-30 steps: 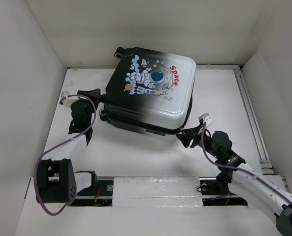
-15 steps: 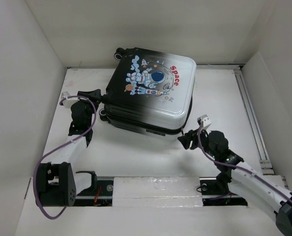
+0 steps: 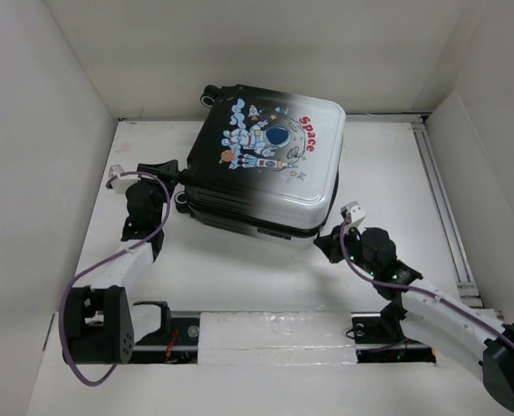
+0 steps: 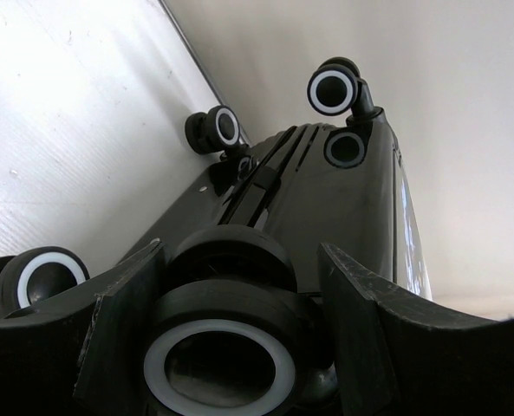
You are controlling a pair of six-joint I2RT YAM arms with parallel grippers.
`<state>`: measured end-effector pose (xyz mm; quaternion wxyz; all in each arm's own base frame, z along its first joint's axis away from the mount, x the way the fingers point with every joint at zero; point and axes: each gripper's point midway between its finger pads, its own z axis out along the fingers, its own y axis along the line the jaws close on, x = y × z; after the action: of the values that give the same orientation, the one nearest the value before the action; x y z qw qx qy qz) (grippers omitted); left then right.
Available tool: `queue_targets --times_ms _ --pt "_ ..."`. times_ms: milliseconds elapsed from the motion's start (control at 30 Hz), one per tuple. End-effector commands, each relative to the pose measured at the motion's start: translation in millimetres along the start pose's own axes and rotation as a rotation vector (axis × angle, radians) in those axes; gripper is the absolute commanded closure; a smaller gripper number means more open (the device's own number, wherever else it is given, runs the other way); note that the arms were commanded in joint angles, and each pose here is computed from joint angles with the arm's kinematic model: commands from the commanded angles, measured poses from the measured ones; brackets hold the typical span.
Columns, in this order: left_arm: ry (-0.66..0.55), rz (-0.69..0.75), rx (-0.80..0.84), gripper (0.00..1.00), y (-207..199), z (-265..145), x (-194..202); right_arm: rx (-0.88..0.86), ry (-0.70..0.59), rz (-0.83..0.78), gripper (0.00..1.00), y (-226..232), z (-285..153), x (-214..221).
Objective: Pack the luggage
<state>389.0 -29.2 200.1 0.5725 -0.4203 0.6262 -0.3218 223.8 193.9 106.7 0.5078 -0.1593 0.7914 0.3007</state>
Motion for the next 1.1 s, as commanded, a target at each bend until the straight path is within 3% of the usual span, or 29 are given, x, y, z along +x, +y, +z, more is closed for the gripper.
queue_targets --times_ms 0,233,367,433,667,767,833,933,967,1067 --pt "0.057 0.014 0.163 1.00 -37 -12 13 -0.131 -0.135 -0.021 1.00 34 -3 -42" --pt "0.075 0.005 0.173 1.00 -32 -15 19 -0.341 -0.030 0.033 1.00 103 -31 -25" --pt "0.096 0.006 0.204 1.00 -42 -27 32 -0.369 0.042 0.028 1.00 119 -6 -23" --pt "0.099 0.006 0.207 1.00 -43 -30 37 -0.433 -0.004 0.018 1.00 142 3 -47" --pt "0.171 0.014 0.214 1.00 -34 -42 64 -0.294 -0.113 -0.031 1.00 130 37 -88" --pt "0.156 0.032 0.208 1.00 -34 -42 63 -0.271 -0.049 -0.044 1.00 126 30 -78" --pt "0.149 0.042 0.197 1.00 -35 -41 60 -0.238 -0.081 -0.022 1.00 119 12 -82" --pt "0.123 0.046 0.206 1.00 -41 -38 49 -0.091 -0.042 0.001 0.88 79 -8 -48" --pt "0.125 0.058 0.200 1.00 -41 -35 49 -0.085 -0.100 0.045 0.76 76 -24 -57" --pt "0.117 0.056 0.205 1.00 -45 -31 42 0.023 -0.096 0.149 0.61 47 -46 -36"
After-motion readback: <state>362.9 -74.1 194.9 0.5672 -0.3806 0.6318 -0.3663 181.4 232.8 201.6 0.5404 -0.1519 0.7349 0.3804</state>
